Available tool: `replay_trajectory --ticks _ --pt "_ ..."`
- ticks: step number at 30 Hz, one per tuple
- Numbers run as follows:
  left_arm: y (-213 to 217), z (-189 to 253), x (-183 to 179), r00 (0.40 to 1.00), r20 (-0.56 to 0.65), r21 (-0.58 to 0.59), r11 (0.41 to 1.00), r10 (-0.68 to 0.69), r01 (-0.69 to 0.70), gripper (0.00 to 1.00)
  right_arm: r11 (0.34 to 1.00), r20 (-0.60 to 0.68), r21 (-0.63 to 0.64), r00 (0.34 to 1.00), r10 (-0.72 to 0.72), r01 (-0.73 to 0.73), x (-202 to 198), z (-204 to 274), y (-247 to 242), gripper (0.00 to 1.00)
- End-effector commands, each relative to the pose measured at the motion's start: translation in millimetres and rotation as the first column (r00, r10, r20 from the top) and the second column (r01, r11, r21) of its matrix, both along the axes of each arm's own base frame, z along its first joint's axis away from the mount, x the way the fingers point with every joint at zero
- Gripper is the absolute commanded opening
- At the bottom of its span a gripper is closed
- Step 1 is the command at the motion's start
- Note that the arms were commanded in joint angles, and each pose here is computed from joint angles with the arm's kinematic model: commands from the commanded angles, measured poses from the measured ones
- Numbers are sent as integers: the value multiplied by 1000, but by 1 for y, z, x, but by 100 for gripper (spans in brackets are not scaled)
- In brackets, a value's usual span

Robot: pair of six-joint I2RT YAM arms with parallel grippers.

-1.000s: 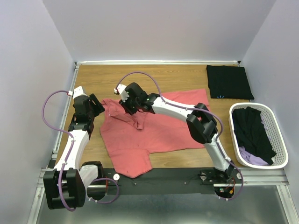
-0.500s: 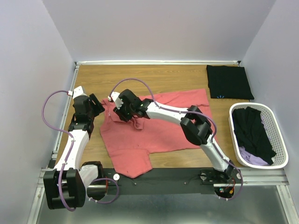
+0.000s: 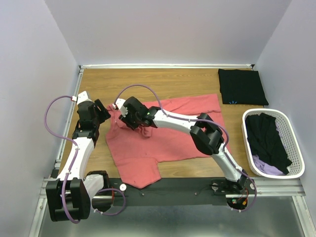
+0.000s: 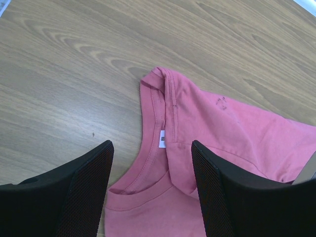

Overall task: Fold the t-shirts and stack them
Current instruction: Fold the tshirt

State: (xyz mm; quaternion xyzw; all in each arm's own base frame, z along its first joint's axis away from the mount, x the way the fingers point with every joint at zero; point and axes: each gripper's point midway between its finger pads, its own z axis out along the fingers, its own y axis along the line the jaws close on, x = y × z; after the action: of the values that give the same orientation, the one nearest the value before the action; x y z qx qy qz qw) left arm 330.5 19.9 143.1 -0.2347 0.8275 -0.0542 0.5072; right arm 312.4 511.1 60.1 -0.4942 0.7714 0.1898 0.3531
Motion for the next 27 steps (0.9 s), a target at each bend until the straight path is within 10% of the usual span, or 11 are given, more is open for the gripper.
replay_trajectory --ticks 1,27 --pt "-1 1 -1 1000 15 -2 1000 -10 10 72 995 52 64 995 -81 77 27 40 -7 41" --pt "-2 0 0 1000 13 -5 1000 -15 15 72 986 -138 80 981 -135 147 45 -5 -19 40"
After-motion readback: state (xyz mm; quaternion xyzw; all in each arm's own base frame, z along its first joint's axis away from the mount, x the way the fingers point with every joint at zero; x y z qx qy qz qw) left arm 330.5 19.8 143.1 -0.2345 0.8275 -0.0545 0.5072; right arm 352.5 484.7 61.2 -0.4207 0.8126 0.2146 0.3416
